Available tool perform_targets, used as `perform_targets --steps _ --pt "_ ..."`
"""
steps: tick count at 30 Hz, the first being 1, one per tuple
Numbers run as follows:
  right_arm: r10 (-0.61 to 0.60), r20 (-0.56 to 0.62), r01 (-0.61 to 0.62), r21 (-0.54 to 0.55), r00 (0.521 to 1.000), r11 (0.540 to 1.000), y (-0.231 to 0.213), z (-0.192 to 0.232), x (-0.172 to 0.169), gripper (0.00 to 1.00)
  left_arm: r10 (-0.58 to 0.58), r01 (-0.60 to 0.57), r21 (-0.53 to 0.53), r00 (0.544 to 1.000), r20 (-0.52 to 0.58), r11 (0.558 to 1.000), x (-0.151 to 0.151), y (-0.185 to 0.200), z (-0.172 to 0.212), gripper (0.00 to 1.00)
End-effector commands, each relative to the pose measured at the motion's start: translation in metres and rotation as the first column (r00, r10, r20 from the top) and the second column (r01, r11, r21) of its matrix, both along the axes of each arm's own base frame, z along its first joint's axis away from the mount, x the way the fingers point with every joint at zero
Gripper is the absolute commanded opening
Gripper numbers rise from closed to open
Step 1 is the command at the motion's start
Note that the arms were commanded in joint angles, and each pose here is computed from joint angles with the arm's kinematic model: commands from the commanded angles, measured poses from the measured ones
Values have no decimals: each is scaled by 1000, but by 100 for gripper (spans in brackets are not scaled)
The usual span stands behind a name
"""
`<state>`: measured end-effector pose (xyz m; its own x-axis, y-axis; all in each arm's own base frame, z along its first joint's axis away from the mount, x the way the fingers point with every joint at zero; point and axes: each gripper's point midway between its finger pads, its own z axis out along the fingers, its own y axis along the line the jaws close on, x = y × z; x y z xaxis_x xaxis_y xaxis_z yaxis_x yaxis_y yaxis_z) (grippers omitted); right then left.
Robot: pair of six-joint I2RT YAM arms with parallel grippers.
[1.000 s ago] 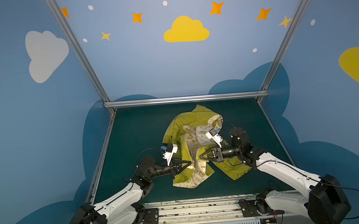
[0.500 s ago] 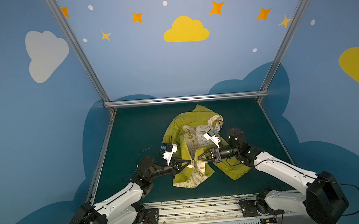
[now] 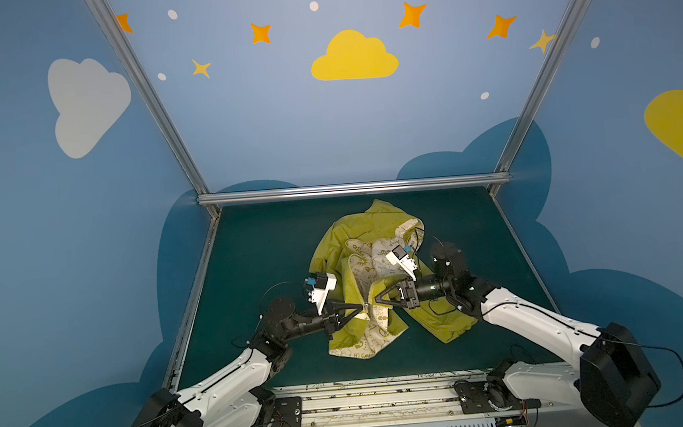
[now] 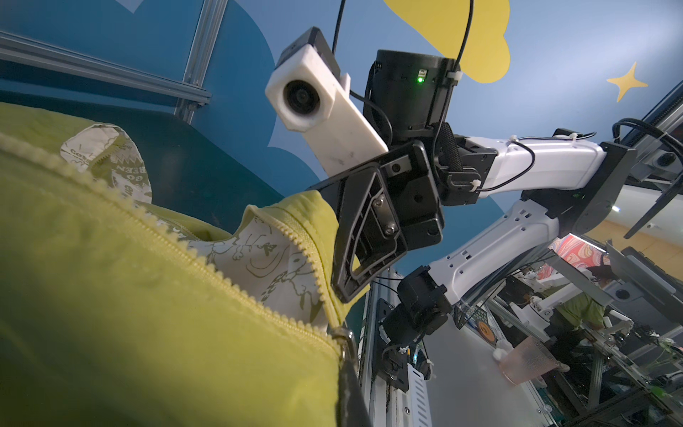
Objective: Zip up the jacket
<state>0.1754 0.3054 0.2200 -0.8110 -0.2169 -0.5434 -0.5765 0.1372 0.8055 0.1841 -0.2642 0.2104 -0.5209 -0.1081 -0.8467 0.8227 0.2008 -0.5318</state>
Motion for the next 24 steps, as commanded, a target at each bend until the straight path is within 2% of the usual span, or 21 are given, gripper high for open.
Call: perform_targets --steps 1,24 --pt "8 45 -9 35 999 999 5 17 3 0 9 -9 -13 999 32 1000 4 0 10 3" --pt "24 37 -25 19 999 1000 11 6 -3 0 35 -35 -7 999 13 999 8 2 6 3"
